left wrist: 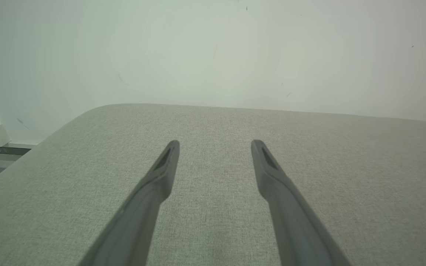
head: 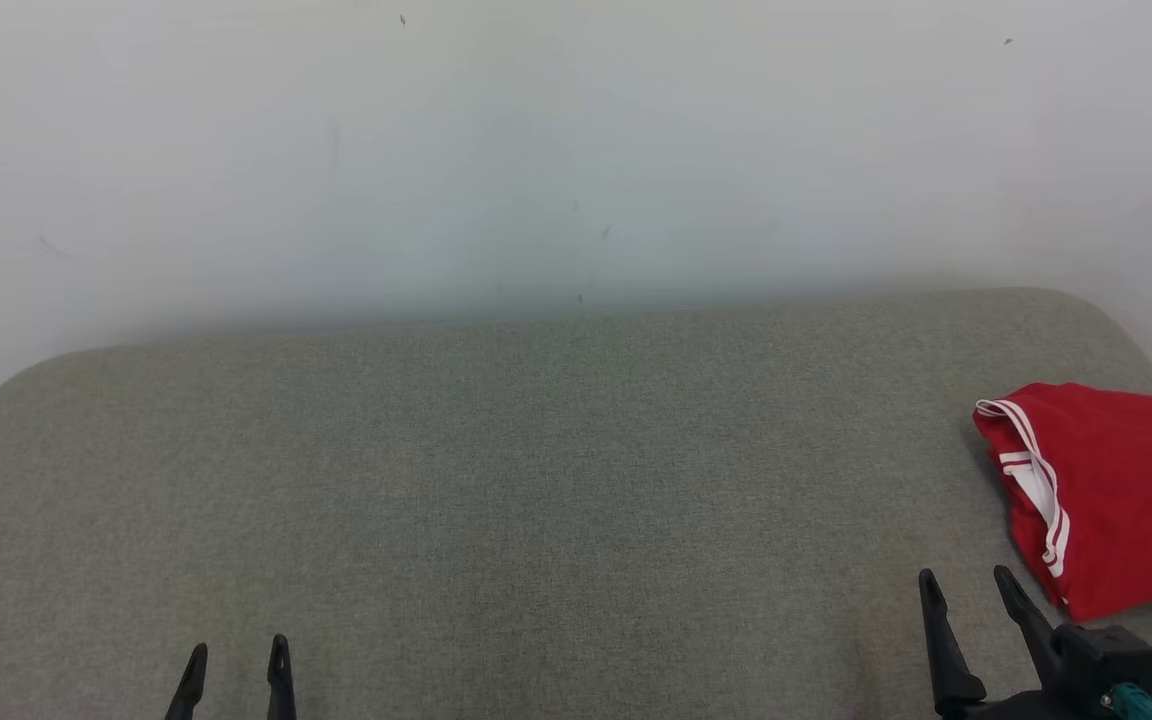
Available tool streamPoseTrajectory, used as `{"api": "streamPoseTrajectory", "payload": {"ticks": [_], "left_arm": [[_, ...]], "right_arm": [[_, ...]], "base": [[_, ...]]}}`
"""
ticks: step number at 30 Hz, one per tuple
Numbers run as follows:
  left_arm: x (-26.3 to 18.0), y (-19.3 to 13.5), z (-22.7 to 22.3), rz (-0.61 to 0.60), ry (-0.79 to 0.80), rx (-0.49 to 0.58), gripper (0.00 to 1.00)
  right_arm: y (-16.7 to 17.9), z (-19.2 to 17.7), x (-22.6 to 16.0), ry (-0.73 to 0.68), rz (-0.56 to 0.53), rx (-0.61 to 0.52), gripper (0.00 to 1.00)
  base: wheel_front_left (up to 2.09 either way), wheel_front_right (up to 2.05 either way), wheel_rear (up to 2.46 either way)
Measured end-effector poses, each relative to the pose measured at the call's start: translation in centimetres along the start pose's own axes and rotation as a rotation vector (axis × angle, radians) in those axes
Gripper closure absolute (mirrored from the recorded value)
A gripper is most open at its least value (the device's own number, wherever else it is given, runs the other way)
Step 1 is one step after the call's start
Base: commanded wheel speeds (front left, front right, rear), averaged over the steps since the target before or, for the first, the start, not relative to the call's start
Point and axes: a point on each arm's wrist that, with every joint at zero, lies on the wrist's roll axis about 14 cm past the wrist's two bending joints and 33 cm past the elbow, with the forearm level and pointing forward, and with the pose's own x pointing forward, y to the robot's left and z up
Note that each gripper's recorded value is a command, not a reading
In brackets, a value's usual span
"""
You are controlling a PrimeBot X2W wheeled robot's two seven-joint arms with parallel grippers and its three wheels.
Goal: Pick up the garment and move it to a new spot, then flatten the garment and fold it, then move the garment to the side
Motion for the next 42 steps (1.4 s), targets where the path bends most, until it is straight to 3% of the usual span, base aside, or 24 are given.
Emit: {"api": "streamPoseTrajectory", "payload": {"ticks": [18,19,27,42], "left_arm": [[-0.1,0.3,-0.2,0.011,0.007,0.004,0.0],[-0.1,0.3,-0.4,0.011,0.014,0.004,1.0],[-1.2,0.5,-3.4,0.034,0.116,-0.045,1.0],[-0.5,1.3,-3.1,0.109,0.12,-0.334,1.0]], "right_arm": [[0.3,-0.6,-0.1,0.02,0.004,0.007,0.0],[0.3,-0.8,-0.1,0.028,0.004,0.009,1.0],[0.2,-4.5,-1.5,0.144,-0.015,0.06,1.0],[-0.2,-3.7,-0.6,0.114,-0.053,0.359,1.0]], "base": [[0.0,0.0,0.0],[0.0,0.0,0.0],[0.0,0.0,0.0],[0.0,0.0,0.0]]}}
